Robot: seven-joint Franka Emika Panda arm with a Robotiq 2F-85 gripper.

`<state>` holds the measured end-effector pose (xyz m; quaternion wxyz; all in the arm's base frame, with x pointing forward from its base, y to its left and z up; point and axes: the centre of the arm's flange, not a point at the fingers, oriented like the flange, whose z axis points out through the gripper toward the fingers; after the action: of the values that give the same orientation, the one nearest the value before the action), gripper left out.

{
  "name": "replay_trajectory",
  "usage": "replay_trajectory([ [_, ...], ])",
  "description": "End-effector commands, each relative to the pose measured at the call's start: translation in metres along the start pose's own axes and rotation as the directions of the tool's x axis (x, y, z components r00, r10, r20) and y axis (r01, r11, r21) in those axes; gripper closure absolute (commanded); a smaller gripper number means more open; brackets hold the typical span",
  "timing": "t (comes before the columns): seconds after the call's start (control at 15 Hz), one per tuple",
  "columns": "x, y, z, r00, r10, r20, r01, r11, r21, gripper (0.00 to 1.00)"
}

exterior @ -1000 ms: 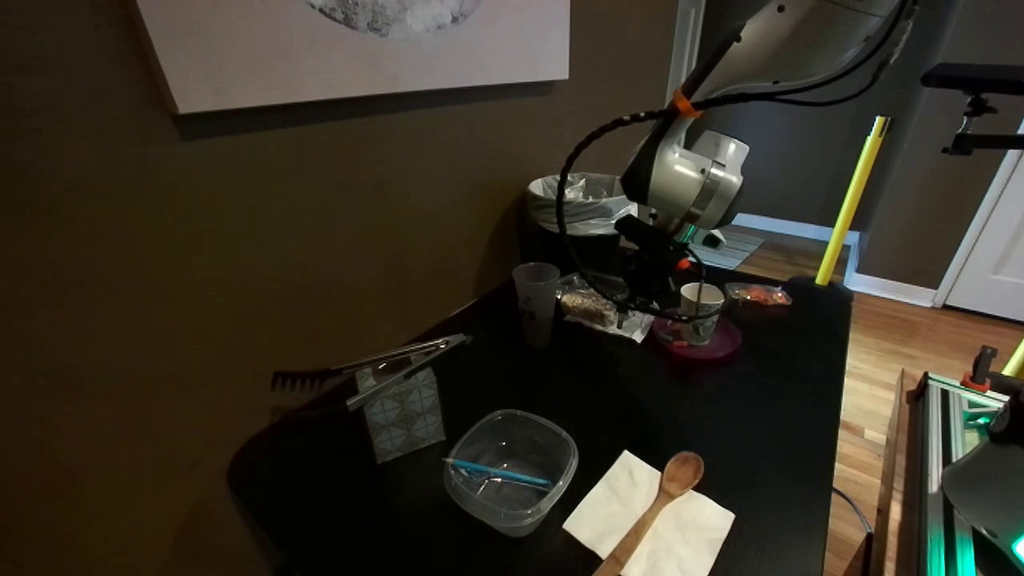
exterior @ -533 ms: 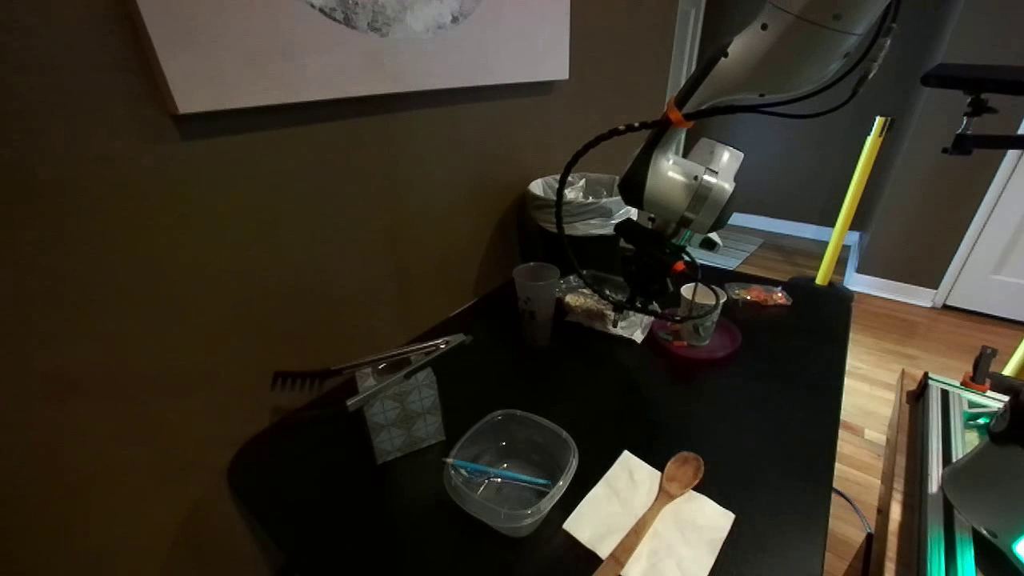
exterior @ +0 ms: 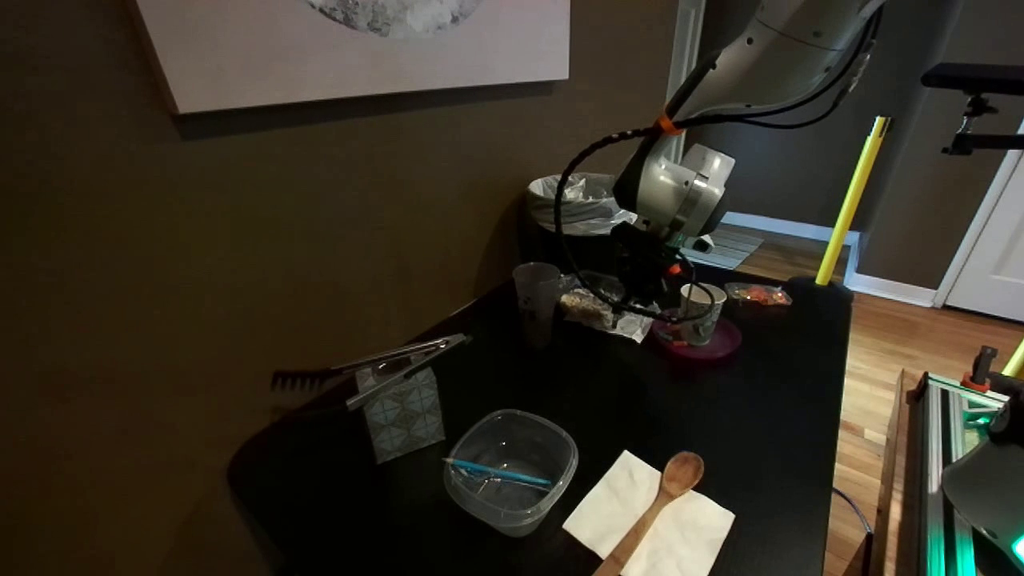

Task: Move the clear container from the front left to the right.

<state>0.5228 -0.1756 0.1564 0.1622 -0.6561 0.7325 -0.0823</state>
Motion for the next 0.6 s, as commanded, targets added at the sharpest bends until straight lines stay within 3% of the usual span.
replay_trajectory([
  [0.0, 0.009, -0.01, 0.009, 0.996, -0.091, 0.0, 0.091, 0.996, 0.009, 0.99],
  [0.53, 0.024, -0.015, 0.018, 0.98, -0.197, -0.04, 0.196, 0.98, -0.029, 0.99],
])
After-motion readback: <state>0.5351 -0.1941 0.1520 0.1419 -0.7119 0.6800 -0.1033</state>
